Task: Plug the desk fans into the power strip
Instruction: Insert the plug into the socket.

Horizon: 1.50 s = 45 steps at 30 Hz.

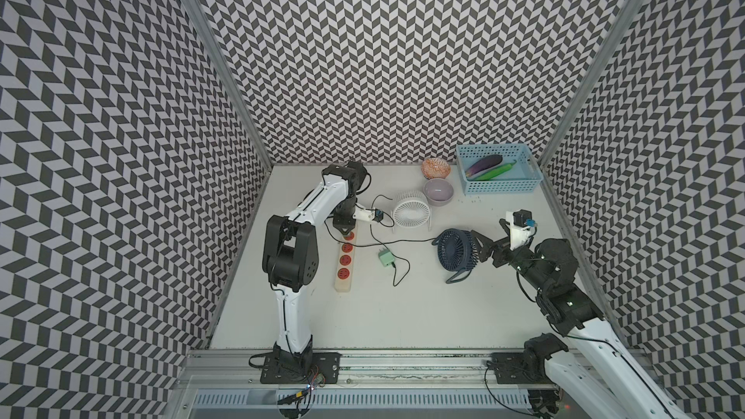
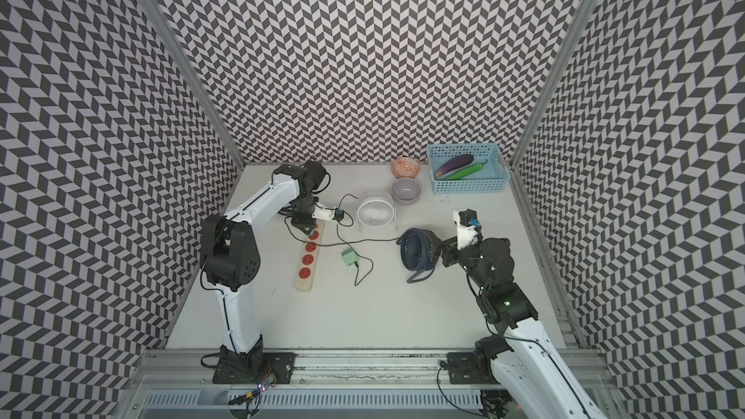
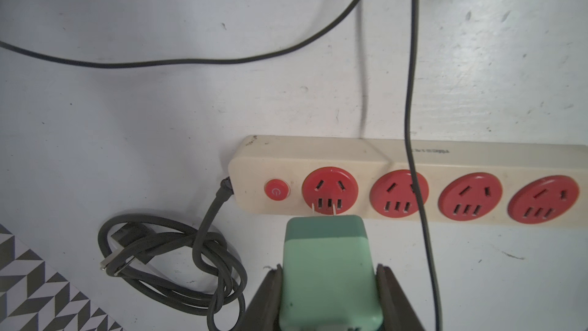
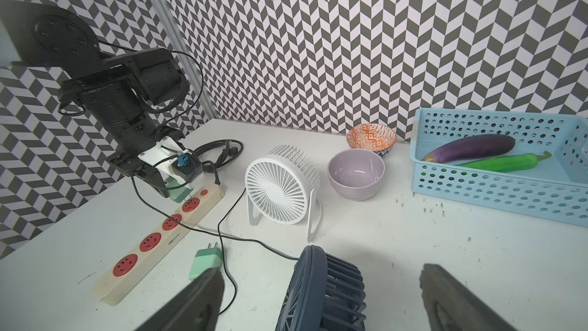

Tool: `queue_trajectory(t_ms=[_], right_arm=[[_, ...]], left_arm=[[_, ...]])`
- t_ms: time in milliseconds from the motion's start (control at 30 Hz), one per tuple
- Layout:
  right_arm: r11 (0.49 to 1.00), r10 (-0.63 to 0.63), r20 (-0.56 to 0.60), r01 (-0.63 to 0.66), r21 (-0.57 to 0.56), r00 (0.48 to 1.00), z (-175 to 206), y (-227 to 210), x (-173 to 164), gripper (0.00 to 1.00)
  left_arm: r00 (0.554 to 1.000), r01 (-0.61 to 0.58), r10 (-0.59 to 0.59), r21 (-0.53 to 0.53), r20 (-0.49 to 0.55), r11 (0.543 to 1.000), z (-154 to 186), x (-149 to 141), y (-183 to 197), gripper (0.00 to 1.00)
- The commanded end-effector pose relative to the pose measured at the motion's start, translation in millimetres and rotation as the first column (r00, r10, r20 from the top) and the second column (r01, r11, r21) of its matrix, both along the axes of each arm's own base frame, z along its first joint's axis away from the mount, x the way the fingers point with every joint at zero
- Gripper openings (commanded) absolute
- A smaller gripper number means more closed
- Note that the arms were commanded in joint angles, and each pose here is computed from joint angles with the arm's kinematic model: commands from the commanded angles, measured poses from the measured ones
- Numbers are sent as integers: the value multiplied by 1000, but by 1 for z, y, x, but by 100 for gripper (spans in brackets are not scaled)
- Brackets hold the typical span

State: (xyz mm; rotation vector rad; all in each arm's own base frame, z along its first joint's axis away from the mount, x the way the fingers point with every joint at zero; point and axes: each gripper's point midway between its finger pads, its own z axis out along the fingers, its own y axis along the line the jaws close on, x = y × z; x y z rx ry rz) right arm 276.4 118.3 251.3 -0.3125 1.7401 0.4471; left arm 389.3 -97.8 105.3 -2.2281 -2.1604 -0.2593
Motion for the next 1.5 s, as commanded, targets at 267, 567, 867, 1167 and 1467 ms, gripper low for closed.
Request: queue_trajectory(t_ms=[267,567,867,1167,1467], right_arm=[[1000,-10,55,11,-8,998,8,0,1,100],[1000,-9,50,10,-15,999,5,0,2,100],[1000,-6,52,7,-17,999,4,1,2,100],[1000,10,51,-10,-13,999,3,5,2,100],[1000,13,51,-12,-17,999,2,6,2,100]], left_arm=[[998,10,-9,17,-54,1000,-9,-1,-1,0],[996,3,-1,21,-94,1000,-10,-10,1,0],[995,22,-20,23,-93,1000,-5,-15,4,0],[995,34,-32,19,-99,999,-13,-10,4,0],[996,50,-46,38,-80,998,-12,0,6,0]])
